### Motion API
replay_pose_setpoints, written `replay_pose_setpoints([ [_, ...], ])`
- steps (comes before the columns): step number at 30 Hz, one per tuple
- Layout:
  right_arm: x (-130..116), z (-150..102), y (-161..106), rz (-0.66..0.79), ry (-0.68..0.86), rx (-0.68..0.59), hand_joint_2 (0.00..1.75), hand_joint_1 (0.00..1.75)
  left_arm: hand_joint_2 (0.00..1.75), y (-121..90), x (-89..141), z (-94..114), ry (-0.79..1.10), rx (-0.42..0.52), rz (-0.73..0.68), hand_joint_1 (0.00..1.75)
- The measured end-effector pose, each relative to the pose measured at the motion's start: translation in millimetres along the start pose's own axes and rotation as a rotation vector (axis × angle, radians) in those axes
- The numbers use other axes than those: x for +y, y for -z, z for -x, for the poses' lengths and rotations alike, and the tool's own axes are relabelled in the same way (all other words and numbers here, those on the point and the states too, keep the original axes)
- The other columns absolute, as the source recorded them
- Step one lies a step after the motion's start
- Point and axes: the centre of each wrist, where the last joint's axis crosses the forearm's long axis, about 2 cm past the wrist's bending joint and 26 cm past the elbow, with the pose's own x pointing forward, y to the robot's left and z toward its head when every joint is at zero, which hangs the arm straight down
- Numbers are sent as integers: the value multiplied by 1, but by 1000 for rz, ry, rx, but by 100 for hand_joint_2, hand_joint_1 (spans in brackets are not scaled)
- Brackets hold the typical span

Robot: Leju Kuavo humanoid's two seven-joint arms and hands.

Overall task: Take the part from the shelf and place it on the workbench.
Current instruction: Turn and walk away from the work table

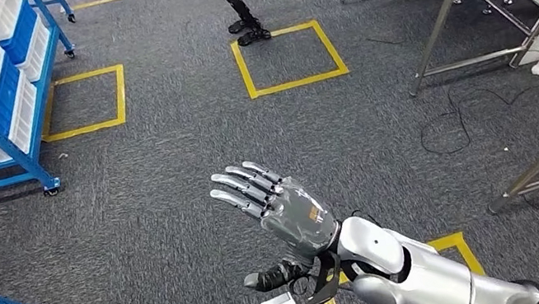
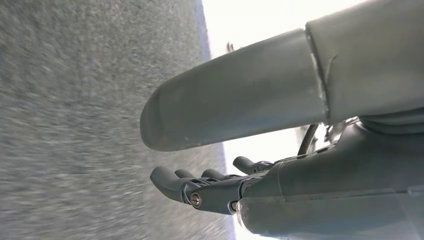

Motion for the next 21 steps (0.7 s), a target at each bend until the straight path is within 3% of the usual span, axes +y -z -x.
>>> replay_pose_setpoints([
  [10, -17, 21, -31, -22, -71, 37, 0, 0, 0, -1, 11, 5, -139, 83, 4, 0],
  [15, -17, 25, -43, -55, -69, 62, 0, 0, 0, -1, 15, 8, -143, 58, 18, 0],
  [21, -10, 20, -60, -106, -42, 106, 0, 0, 0, 4, -11, -23, 43, -12, 32, 0],
])
